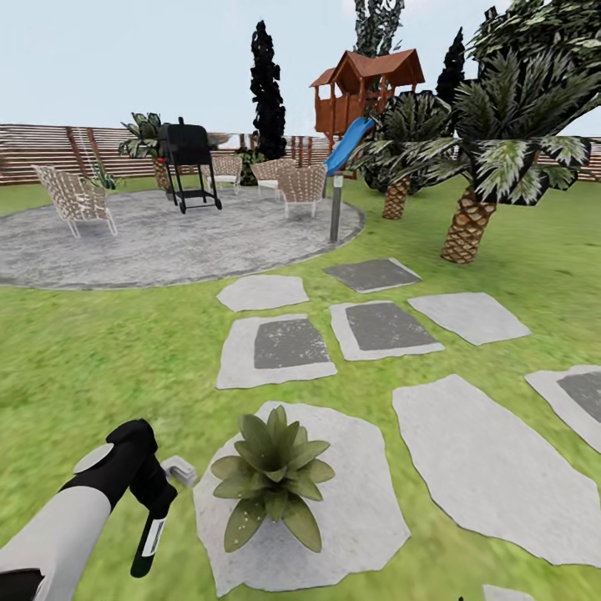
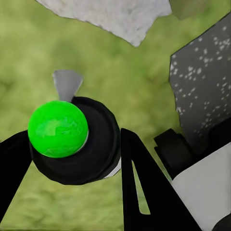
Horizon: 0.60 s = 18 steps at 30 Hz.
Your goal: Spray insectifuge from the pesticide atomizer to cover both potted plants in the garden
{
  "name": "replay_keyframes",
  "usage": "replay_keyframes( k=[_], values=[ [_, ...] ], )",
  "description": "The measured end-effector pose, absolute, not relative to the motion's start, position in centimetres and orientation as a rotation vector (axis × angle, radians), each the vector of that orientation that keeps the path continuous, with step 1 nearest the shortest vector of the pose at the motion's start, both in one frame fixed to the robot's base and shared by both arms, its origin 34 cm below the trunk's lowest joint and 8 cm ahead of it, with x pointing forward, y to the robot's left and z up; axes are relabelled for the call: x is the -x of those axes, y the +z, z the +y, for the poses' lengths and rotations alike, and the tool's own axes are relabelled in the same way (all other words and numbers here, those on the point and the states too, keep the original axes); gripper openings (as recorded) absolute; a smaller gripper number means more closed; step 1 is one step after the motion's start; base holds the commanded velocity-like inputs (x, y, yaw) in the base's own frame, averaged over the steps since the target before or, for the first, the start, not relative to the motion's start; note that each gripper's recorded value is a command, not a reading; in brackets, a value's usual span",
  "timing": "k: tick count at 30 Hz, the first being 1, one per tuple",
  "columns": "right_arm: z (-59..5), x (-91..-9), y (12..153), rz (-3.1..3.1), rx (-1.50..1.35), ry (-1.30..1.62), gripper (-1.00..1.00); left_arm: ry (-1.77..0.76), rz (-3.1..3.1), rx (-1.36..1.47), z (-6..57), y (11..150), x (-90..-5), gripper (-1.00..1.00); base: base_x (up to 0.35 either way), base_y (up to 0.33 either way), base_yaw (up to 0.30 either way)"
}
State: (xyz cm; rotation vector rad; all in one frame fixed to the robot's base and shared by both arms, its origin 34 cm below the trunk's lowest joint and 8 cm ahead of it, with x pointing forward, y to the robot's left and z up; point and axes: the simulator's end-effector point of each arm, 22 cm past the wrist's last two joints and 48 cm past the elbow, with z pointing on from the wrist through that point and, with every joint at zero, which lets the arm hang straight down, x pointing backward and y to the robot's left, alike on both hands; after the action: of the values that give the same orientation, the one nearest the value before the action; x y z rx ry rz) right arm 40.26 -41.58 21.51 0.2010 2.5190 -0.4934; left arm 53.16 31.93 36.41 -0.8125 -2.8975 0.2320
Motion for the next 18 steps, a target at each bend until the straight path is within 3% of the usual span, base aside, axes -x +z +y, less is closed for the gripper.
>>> replay_keyframes(
  k=[13,18],
  values=[
    [-41.6,-40.3,21.5,2.518,-0.202,-0.493,1.0,0.106,-2.916,0.821,33.5,35.6,-53.6,-1.0,0.0,0.0,0.009],
    [-41.6,-40.3,21.5,2.518,-0.201,-0.494,1.0,0.104,-2.924,0.819,33.4,35.6,-53.8,-1.0,0.0,-0.19,0.001]
  ],
)
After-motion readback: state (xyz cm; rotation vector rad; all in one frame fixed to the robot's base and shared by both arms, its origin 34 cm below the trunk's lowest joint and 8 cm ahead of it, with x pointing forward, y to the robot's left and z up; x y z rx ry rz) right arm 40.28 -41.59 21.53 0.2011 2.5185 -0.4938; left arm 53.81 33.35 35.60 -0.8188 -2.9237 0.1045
